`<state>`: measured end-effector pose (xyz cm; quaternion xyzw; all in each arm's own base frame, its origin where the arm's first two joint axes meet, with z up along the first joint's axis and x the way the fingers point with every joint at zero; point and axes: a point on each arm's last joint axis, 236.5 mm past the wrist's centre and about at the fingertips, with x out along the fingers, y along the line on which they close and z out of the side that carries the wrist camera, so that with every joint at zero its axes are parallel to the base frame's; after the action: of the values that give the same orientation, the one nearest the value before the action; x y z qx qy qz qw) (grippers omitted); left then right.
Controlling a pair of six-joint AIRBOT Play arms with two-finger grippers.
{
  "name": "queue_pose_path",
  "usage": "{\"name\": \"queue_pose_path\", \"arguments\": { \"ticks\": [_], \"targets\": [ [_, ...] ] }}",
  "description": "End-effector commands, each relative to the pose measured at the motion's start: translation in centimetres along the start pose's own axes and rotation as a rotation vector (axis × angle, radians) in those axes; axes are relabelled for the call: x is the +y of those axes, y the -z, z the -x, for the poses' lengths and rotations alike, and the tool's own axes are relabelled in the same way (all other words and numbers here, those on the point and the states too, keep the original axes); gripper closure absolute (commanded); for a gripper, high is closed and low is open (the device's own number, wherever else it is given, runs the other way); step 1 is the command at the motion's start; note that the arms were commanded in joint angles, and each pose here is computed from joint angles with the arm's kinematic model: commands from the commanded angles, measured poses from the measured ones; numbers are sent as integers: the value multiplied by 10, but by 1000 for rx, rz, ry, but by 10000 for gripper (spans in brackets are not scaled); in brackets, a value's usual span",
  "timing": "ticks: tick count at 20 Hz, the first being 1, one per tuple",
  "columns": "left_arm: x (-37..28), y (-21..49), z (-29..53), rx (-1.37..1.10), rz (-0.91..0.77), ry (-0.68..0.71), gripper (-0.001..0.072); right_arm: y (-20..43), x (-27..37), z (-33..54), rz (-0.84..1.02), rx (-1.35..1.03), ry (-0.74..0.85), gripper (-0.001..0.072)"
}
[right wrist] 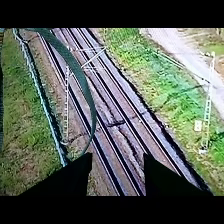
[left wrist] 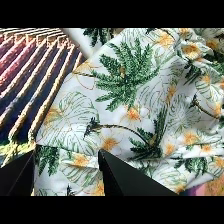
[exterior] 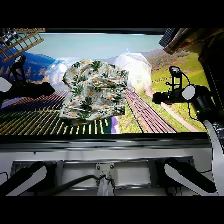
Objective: Fold the clothes and pants, and hang the long-sleeved shirts on hangers.
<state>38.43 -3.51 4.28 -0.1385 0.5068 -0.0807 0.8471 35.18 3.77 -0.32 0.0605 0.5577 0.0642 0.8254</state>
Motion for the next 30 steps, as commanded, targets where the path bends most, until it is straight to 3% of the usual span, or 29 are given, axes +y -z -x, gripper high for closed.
{"name": "queue_pose_path", "arguments": {
  "ticks": [1, 21, 25, 29, 30],
  "targets": [
    [0, 0, 0, -1, 0, 0, 309, 0, 0, 0, 0, 0, -1, 314],
    [1, -6, 1, -27, -9, -2, 309, 0, 0, 0, 0, -1, -1, 314],
    [1, -25, 1, -104, 9, -3, 309, -27, -2, 2, -2, -115, 9, 314],
    [-3, -12, -1, -49, 20, 18, 309, -21, 32, 3, -102, -85, -141, 316],
    [-5, -5, -1, -18, 20, 24, 368, -12, 49, 4, -136, -41, -206, 318]
  ]
}}
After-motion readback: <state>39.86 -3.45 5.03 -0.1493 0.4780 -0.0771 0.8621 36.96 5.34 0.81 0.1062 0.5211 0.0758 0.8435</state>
